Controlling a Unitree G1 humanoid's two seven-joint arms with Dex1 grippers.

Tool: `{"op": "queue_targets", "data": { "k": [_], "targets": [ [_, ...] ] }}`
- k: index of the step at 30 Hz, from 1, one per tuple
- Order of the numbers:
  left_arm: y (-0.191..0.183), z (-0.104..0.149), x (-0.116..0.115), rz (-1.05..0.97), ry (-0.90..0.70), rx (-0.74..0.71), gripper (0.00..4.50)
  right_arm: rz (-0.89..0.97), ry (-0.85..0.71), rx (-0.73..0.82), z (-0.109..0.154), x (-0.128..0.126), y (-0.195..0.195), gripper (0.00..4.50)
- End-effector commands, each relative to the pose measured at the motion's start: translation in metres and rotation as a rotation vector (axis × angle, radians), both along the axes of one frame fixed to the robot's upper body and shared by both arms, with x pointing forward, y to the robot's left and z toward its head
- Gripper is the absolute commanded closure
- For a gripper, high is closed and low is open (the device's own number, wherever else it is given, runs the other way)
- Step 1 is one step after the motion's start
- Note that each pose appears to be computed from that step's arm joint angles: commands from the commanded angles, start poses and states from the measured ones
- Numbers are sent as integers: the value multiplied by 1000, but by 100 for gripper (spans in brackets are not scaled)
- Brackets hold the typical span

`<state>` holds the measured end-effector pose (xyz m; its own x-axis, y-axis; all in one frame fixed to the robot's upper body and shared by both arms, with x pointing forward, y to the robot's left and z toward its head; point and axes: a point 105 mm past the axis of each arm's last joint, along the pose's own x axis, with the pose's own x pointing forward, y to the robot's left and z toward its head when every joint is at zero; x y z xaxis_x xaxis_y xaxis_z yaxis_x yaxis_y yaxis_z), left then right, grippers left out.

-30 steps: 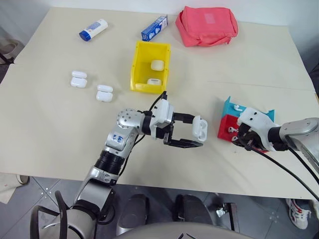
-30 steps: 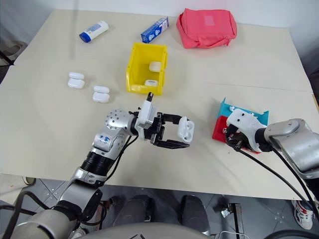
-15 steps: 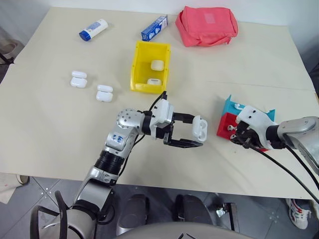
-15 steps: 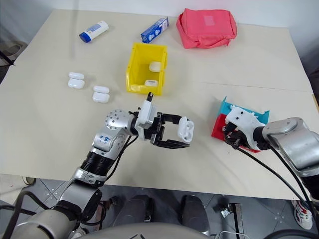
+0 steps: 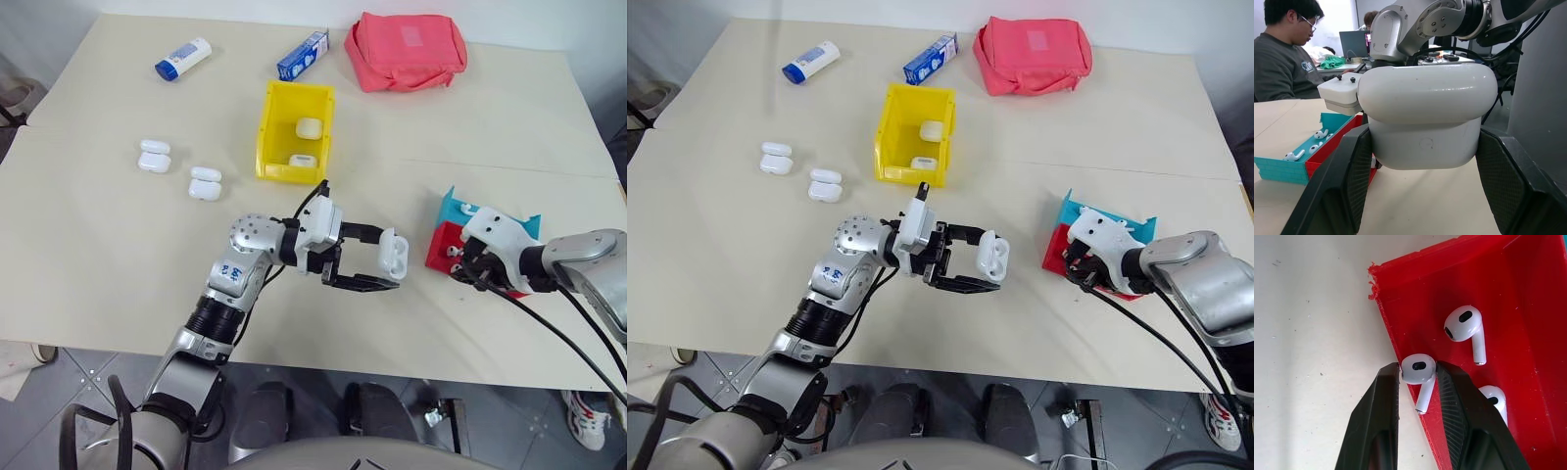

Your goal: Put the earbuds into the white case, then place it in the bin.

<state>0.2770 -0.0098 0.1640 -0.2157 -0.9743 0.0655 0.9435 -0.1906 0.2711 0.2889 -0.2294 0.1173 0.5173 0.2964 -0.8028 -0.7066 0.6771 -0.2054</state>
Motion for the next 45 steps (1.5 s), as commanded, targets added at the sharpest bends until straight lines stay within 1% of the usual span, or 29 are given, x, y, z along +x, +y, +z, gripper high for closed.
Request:
{"op": "queue_targets", "data": {
  "k": [1,3,11,16,20,22,26,29,31,34,40,45],
  "targets": [
    [-3,8,-5,-13,-42,-22,170,9,-18,12,5,0,4,367],
    [-3,8,-4,-13,-43,-21,170,14,-23,12,6,1,5,395],
    [-3,8,-3,-9,-44,-19,170,9,-37,7,10,0,3,395],
    [-2,6,0,0,-43,-18,170,-7,-104,71,35,-4,9,395],
    [-2,5,4,11,-41,-18,170,-11,-169,130,53,-14,14,395],
    [-3,4,6,18,-35,-17,170,-6,-206,182,62,-22,18,395],
    [-4,1,10,6,-21,-11,170,60,-280,378,77,-43,39,395],
    [-7,1,13,-14,11,-43,170,117,-423,552,94,-51,54,395],
    [-9,8,14,-51,52,-127,170,145,-502,665,105,-56,62,395],
    [-15,8,18,-80,73,-140,170,205,-596,833,119,-64,78,395],
    [-23,10,18,-136,56,-138,170,287,-639,960,124,-73,102,395],
    [-23,20,11,-227,41,-170,170,308,-638,970,118,-71,109,395]
  ]
}}
